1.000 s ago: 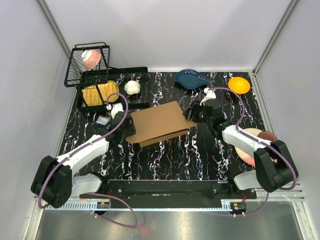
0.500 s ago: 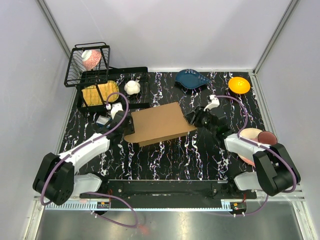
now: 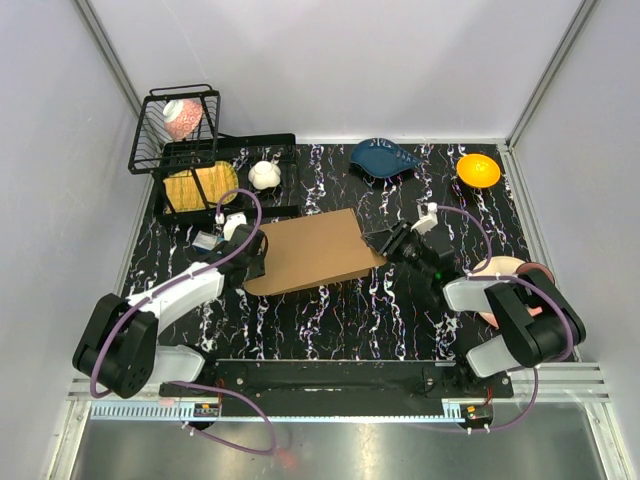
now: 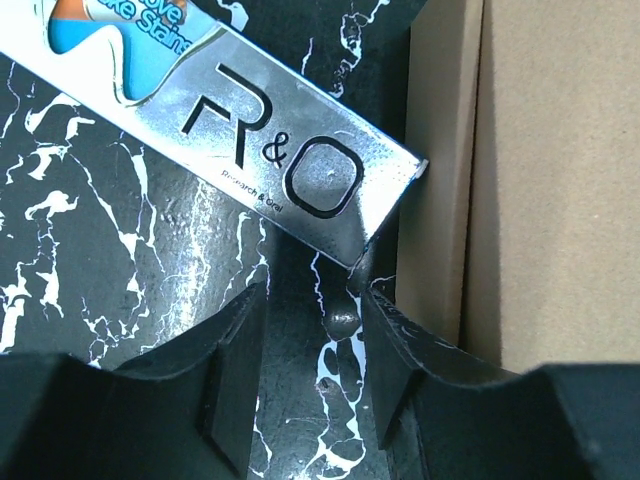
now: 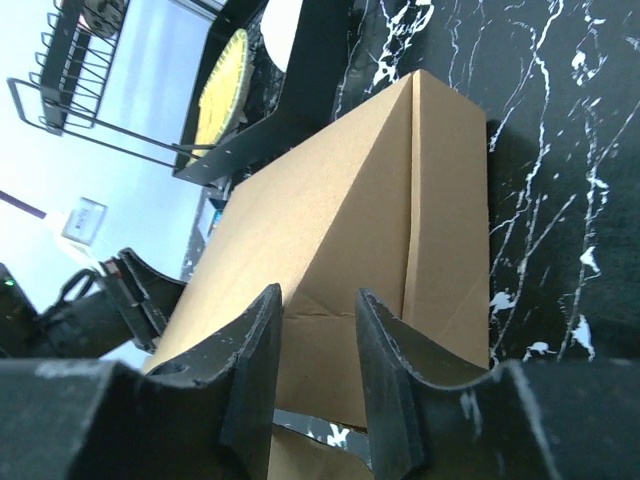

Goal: Fold the paper box

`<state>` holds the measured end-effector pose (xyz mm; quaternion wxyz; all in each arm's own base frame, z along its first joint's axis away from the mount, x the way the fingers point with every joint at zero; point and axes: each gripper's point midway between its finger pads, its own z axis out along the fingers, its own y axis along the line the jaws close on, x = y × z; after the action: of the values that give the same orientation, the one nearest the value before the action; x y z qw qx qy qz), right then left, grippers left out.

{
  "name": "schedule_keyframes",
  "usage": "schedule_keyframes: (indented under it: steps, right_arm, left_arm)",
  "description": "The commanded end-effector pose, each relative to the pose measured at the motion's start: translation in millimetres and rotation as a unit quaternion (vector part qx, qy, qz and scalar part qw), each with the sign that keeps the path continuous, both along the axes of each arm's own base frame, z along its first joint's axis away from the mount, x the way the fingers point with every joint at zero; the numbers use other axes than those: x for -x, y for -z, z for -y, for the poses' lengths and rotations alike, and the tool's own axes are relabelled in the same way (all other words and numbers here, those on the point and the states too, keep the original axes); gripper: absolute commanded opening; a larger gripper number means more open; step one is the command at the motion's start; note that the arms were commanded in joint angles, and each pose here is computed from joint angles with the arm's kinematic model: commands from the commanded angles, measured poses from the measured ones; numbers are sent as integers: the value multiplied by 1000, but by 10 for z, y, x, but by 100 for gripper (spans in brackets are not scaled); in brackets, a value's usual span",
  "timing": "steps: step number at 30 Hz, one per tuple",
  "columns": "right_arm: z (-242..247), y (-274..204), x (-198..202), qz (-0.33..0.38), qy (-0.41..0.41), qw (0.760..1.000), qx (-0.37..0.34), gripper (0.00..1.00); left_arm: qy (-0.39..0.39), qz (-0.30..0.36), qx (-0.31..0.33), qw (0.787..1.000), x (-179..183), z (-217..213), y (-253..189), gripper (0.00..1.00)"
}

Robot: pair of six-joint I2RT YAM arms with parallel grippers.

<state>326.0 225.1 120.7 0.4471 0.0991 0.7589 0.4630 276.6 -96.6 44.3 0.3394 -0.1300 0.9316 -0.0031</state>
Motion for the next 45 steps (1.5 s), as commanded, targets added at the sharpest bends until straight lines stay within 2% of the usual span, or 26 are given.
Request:
schedule_keyframes:
  steps: [1,7,17,22,26,28,29,31,34,39,45]
  right_arm:
    - [-387,402,705,-130,-143,980,-41,42]
    - [-420,382,742,-147,-154,976,-53,56]
    - [-348,376,754,-151,-138,978,-31,68]
    - [-394,350,729,-154,-146,977,-38,68]
    - [-210,451,678,-161,-99,982,27,68]
    - [-152,308,603,-130,-91,986,60,68]
    - [-80,387,625,-146,-80,982,85,68]
    - [-53,271,567,-123,-80,983,109,69]
    - [27,290,564,-126,-73,979,140,71]
    - [93,403,605,-138,-70,975,161,72]
    - [55,621,699,-160,-86,972,149,71]
  left_arm:
    - [34,73,100,992,-360,513,-406,46]
    - [37,77,95,992,-375,508,-442,46]
    - [42,77,89,992,-411,502,-465,46]
    - [43,72,92,992,-415,524,-431,46]
    - [42,69,84,993,-398,494,-410,46]
    - [40,71,82,993,-402,481,-413,46]
    - [40,71,81,993,-402,481,-408,46]
    - [39,67,82,994,-400,481,-382,46]
    - [39,63,82,994,-399,487,-368,46]
    - [38,62,81,994,-389,479,-355,46]
    - [37,57,84,994,-362,477,-321,46]
